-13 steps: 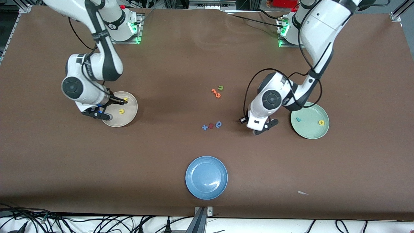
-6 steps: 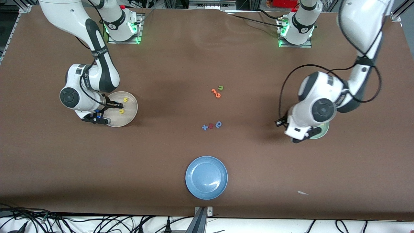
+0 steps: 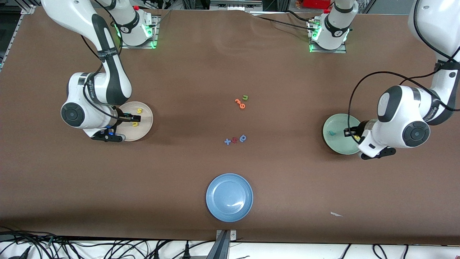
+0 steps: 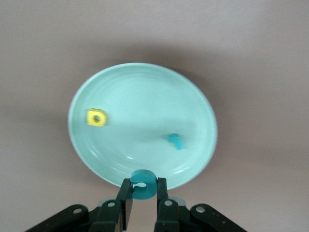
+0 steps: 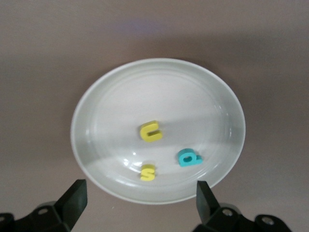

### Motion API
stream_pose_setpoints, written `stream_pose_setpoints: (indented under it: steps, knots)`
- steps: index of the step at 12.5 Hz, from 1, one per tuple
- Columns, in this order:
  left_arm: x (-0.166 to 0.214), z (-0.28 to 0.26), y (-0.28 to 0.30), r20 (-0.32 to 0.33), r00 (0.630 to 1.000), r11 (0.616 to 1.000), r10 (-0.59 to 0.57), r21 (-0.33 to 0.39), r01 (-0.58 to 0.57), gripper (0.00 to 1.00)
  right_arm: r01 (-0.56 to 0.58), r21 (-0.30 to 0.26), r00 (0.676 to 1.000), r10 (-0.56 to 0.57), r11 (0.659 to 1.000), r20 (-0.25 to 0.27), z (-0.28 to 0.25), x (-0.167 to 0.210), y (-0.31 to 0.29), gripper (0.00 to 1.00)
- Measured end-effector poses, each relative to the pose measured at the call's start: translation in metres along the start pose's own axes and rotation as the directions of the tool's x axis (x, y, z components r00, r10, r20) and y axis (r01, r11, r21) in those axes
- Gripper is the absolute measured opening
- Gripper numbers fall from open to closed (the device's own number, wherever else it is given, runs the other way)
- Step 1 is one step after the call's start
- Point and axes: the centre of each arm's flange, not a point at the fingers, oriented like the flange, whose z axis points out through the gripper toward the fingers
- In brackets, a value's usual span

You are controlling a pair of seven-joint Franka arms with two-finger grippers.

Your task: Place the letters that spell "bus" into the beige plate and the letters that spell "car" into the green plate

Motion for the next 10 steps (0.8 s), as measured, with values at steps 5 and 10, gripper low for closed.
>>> stream_pose_setpoints:
  steps: [5, 10]
  knots:
    - [0.006, 0.02, -0.007, 0.029, 0.998, 0.999, 0.049, 0.01, -0.049, 0.48, 0.077, 0.023, 0.997, -0.077, 0.997, -0.013, -0.127, -0.008, -0.024, 1.0]
    - [0.011, -0.032, -0.021, -0.067, 0.997, 0.999, 0.032, -0.003, -0.033, 0.99, 0.173, -0.066, 0.974, -0.181, 0.983, -0.134, -0.213, -0.044, -0.018, 1.0]
